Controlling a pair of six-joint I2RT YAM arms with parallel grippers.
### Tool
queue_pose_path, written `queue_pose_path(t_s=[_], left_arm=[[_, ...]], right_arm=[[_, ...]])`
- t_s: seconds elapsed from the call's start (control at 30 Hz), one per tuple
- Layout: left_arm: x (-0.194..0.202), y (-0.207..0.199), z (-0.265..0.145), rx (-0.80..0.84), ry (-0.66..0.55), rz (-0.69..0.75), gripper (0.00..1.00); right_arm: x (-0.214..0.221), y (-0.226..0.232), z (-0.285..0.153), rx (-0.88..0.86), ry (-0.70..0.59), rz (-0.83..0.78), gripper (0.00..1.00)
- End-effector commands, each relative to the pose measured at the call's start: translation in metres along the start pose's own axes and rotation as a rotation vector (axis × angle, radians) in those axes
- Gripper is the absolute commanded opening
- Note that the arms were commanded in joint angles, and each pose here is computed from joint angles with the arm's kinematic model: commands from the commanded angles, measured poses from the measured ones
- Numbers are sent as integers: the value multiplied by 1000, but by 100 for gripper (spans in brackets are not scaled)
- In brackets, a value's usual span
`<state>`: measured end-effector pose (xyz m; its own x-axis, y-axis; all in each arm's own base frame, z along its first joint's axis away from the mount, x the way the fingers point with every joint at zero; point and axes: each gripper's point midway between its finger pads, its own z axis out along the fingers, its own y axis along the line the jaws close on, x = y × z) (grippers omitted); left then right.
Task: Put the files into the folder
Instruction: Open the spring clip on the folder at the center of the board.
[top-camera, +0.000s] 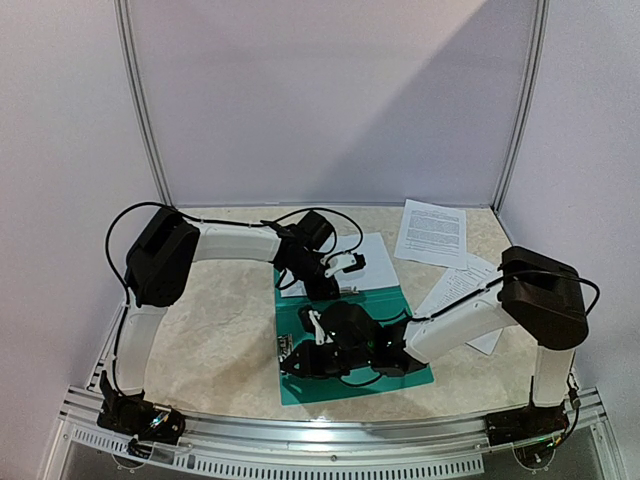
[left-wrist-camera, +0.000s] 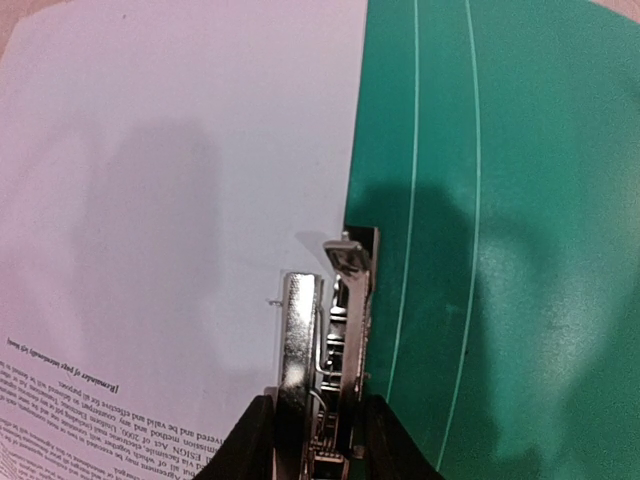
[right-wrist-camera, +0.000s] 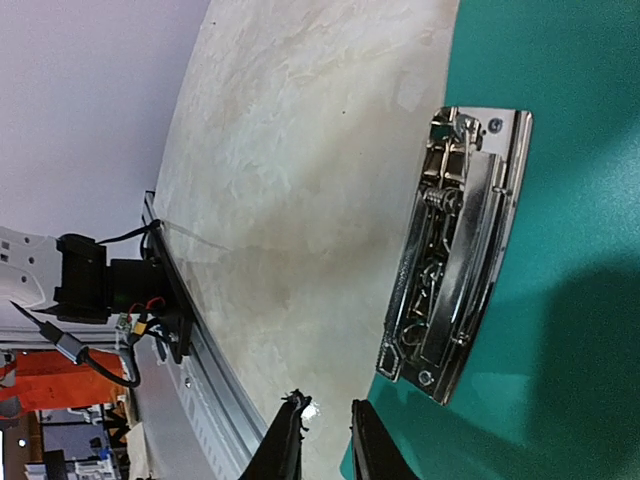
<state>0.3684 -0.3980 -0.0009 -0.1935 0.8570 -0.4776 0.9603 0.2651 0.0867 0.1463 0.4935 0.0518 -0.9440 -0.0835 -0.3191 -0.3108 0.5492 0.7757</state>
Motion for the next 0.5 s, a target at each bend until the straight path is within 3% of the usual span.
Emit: queue_pose_path(t_s=[0.0,0.17,0.47], left_arm=[[144,-47,52,134,439,-49,32],[144,-47,52,135,438,-50,32],[144,-47,52,138,439,-50,32]], right_arm=[[6,-4,11,-48,43,122,17],[9,-16,23,-1,85,139,18],[-1,-51,18,121,21,204,17]])
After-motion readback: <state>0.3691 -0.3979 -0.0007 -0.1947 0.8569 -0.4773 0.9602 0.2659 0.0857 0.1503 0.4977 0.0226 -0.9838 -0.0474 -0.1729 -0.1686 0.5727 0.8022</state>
